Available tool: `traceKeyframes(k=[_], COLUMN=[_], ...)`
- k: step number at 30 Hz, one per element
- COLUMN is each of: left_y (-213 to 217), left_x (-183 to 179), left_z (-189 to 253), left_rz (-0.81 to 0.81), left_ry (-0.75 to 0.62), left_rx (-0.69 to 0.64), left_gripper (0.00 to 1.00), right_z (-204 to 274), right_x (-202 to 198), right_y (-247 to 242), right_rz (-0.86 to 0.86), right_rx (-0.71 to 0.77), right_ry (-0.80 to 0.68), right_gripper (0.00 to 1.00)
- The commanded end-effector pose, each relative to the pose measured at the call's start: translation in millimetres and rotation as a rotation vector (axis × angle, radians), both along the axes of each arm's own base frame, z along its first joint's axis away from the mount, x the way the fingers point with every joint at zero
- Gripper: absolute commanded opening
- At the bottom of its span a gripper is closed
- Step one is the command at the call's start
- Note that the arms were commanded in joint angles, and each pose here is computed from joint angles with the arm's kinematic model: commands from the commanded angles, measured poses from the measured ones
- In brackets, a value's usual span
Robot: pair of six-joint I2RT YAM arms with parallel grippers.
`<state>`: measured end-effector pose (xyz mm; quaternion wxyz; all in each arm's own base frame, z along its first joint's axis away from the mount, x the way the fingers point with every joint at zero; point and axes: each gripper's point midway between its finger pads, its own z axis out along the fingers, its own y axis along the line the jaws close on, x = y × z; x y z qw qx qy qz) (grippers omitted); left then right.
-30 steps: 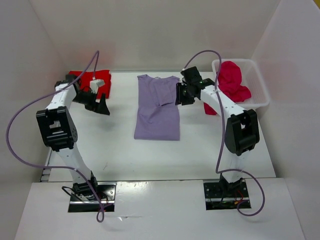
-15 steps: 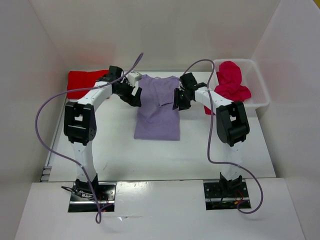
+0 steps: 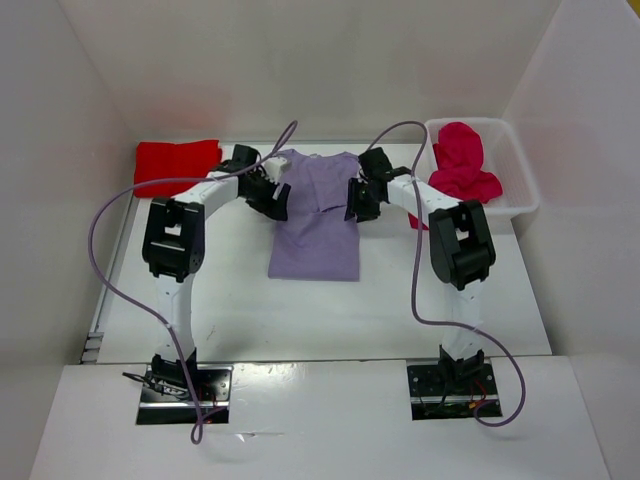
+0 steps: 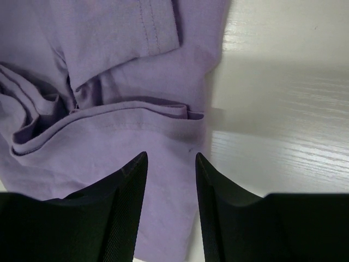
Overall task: Fold and stack the t-shirts
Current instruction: Fold the folded rectangular tshirt in 1/3 of the way
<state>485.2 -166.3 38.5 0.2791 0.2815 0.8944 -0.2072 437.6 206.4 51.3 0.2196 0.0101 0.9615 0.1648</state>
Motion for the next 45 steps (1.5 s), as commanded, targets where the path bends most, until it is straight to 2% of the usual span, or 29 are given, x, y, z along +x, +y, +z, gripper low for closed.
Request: traceKeyframes(k=[1, 4, 6, 10, 11, 13, 16, 17, 19, 20, 23, 30, 33, 34, 35, 36, 37, 39, 42, 45], left_y=[-18, -21, -20, -26, -31, -29, -26, -24, -20, -17, -11, -2, 3, 3, -2, -6, -8, -12, -15, -23], left_x=[-5, -6, -6, -6, -5, -6, -5, -1, 5, 4, 4, 0, 0, 0, -2, -4, -9, -13, -9, -11], left_z=[7, 0, -1, 3, 6, 9, 27, 28, 41, 39, 39, 38, 37, 37, 38, 38, 34, 38, 51, 57], left_rz=[-0.031, -0.028, -0.016, -0.011, -0.02, -0.005, 0.015, 0.024, 0.064, 0.071, 0.131, 0.228, 0.266, 0.266, 0.237, 0.222, 0.198, 0.178, 0.171, 0.147], left_ry=[-0.025, -0.017, -0.014, -0.013, -0.022, -0.019, -0.053, -0.066, -0.108, -0.113, -0.123, -0.132, -0.137, -0.137, -0.132, -0.126, -0.109, -0.101, -0.125, -0.117], left_rx=[-0.028, -0.023, -0.019, -0.028, -0.031, -0.024, -0.018, -0.009, 0.0, 0.007, 0.014, 0.019, 0.026, 0.026, 0.005, -0.011, -0.013, -0.035, -0.053, -0.093], left_gripper=[0.8, 0.72, 0.63, 0.41, 0.31, 0.22, 0.18, 0.18, 0.16, 0.15, 0.14, 0.14, 0.19, 0.25, 0.53, 0.64, 0.71, 0.78, 0.78, 0.72], right_z=[6, -5, -10, -13, -16, -20, -17, -19, -19, -21, -21, -23, -23, -18, -17, -17, -17, -16, -20, -19], right_x=[22, 21, 22, 22, 20, 17, 19, 18, 18, 17, 18, 18, 19, 20, 22, 21, 21, 20, 17, 16], right_y=[3, 2, -2, -4, -5, -6, -12, -13, -13, -13, -19, -21, -24, -24, -23, -21, -21, -19, -18, -17], right_rz=[-0.021, -0.021, -0.03, -0.035, -0.035, -0.035, -0.051, -0.051, -0.051, -0.051, -0.065, -0.071, -0.075, -0.075, -0.075, -0.069, -0.069, -0.061, -0.056, -0.051], right_rx=[0.015, 0.007, 0.004, -0.004, -0.005, -0.009, -0.01, -0.01, -0.01, -0.01, -0.017, -0.025, -0.018, -0.015, -0.011, -0.002, -0.002, 0.009, 0.013, 0.02], right_ry=[-0.06, -0.038, -0.03, -0.031, -0.028, -0.018, -0.038, -0.038, -0.038, -0.038, -0.04, -0.045, -0.042, -0.051, -0.061, -0.057, -0.057, -0.054, -0.041, -0.038], right_gripper=[0.46, 0.47, 0.47, 0.47, 0.47, 0.47, 0.32, 0.17, 0.04, 0.0, 0.0, 0.0, 0.0, 0.0, 0.01, 0.07, 0.2, 0.25, 0.25, 0.25])
